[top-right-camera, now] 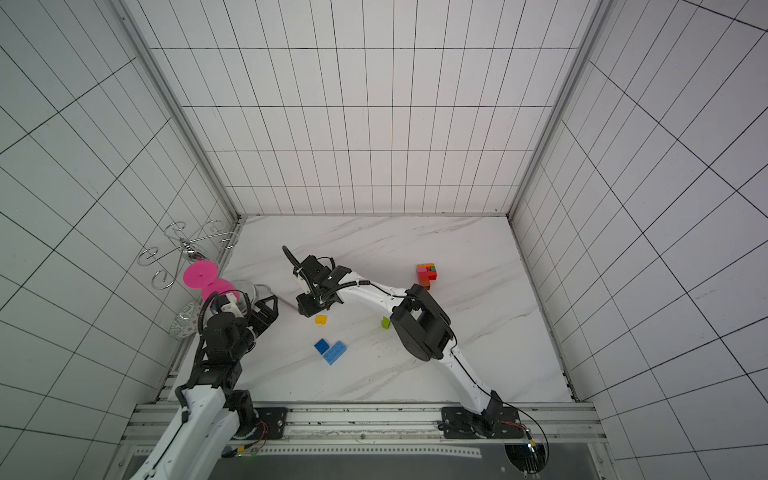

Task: Assemble the letter p with lego
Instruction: Assemble the lego brick with the lego brick.

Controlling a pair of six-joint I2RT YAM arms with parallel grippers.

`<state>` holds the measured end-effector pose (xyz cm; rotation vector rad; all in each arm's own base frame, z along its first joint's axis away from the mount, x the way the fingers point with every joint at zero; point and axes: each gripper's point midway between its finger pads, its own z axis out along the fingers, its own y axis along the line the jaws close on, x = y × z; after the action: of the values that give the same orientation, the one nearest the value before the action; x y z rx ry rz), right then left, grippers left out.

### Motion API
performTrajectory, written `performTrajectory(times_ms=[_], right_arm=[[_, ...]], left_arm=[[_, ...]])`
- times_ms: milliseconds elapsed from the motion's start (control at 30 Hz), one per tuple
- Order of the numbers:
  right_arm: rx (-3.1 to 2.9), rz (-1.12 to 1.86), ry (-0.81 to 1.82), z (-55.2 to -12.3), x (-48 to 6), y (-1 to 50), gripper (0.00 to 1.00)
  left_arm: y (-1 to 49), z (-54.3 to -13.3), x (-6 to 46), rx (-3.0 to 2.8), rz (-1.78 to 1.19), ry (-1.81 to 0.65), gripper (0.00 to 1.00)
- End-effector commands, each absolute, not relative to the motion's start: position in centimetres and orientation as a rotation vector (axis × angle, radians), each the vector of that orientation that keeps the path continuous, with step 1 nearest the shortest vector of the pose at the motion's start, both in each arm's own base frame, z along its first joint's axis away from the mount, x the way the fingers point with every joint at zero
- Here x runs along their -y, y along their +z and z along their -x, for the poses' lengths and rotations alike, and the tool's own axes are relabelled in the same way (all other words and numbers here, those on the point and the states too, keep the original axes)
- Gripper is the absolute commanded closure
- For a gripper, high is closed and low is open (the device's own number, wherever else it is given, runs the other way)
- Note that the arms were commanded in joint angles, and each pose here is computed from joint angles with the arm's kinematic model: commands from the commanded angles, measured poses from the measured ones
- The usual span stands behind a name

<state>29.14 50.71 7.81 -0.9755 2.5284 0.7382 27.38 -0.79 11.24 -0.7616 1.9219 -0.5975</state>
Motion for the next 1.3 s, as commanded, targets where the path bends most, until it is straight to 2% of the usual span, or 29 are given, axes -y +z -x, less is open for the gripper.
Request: performTrajectory(times_ms=[0, 500, 833, 1267], right_arm=[[-2.546, 1.001, 0.626, -29.3, -50.6, 7.3, 0.97], [-2.548, 1.029, 0.512, -30.6, -51.7, 5.0, 0.96], [-2.608, 1.003, 0.371, -31.8, -49.6, 3.7, 0.96], [-2.608, 0.978, 0.329, -32.4, -47.7, 7.1, 0.96]], left_arm=[[10.8, -27.5, 0.1, -1.919, 0.81, -0.581, 0.02], [10.5, -27.6, 0.2, -1.923, 0.819, -0.605, 0.03], [10.5, -27.7, 0.3, -1.923, 0.809, -0.619, 0.03], [10.2, -28.0, 0.9, -1.935, 0.798, -0.655, 0.03]])
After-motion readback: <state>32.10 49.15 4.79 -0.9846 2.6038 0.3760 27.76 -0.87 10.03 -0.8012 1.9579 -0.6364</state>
